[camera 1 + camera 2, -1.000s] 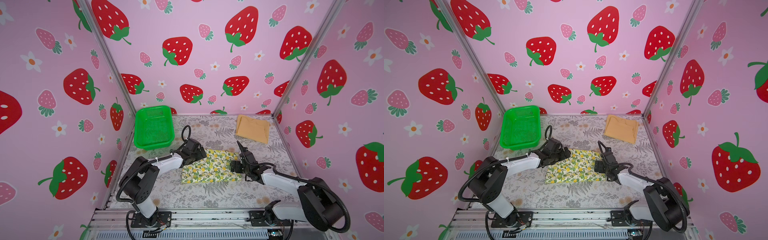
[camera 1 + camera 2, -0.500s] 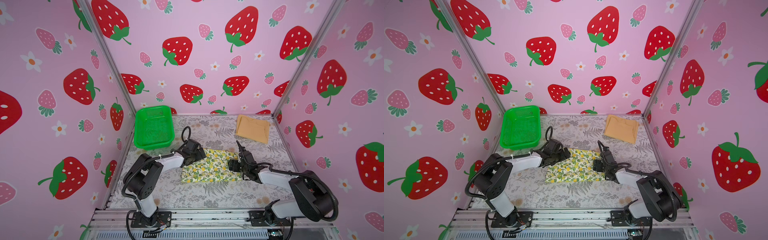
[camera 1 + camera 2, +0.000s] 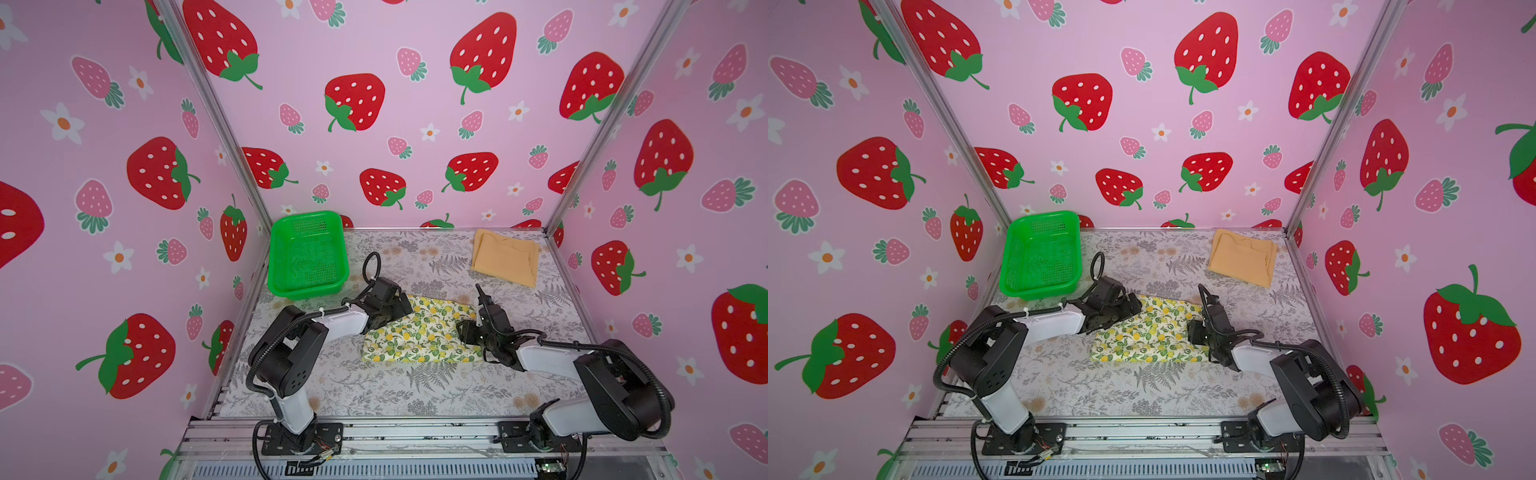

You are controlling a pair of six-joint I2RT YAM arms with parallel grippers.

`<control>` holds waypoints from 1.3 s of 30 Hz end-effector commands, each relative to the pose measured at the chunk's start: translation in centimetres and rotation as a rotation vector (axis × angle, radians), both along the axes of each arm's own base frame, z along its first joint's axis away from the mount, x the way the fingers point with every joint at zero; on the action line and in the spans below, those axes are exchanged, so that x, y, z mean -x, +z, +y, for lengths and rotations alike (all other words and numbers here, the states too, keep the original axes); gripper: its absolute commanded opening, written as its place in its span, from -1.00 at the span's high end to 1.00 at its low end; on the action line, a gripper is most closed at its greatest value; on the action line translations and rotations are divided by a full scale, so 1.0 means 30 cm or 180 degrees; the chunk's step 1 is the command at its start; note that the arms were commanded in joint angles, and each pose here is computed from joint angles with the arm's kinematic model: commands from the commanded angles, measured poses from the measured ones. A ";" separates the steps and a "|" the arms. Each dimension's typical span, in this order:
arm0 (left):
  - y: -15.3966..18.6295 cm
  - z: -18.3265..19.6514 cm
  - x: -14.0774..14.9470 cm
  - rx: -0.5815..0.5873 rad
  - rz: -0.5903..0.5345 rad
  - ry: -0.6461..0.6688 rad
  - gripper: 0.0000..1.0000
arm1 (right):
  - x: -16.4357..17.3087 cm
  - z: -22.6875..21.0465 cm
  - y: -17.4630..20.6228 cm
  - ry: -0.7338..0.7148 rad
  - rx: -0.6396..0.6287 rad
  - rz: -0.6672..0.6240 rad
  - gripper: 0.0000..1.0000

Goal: Fold and stack skirts
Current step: Fold the skirt at the center of the table.

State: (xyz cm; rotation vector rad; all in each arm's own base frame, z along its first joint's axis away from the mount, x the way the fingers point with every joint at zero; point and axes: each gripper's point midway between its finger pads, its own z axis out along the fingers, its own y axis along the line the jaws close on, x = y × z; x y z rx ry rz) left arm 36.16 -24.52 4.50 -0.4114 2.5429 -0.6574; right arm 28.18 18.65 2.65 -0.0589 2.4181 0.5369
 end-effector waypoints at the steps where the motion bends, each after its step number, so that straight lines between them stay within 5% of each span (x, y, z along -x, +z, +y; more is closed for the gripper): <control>1: -0.055 0.024 0.048 -0.0067 0.0209 -0.0002 -0.99 | 0.067 -0.058 -0.068 -0.0122 0.0162 0.0320 0.38; 12: 0.074 -0.001 0.039 0.0068 -0.0036 -0.0097 -0.98 | -0.027 -0.084 0.029 -0.0242 0.0399 0.0070 0.91; 17: 0.188 -0.093 0.067 0.0257 -0.0249 -0.0298 -0.99 | -0.089 -0.084 0.090 -0.0216 0.0586 -0.0033 0.93; 25: 0.284 -0.347 0.166 0.1065 -0.0417 -0.0609 -0.98 | -0.167 -0.066 0.142 -0.0032 0.0799 -0.0021 0.93; 31: 0.274 -0.477 0.225 0.1511 -0.0334 -0.0728 -0.99 | -0.193 -0.065 0.206 -0.0025 0.0831 -0.0110 0.94; 39: 0.188 -0.546 0.267 0.1666 -0.0164 -0.0769 -0.98 | -0.203 -0.052 0.250 0.0078 0.0805 -0.0083 0.94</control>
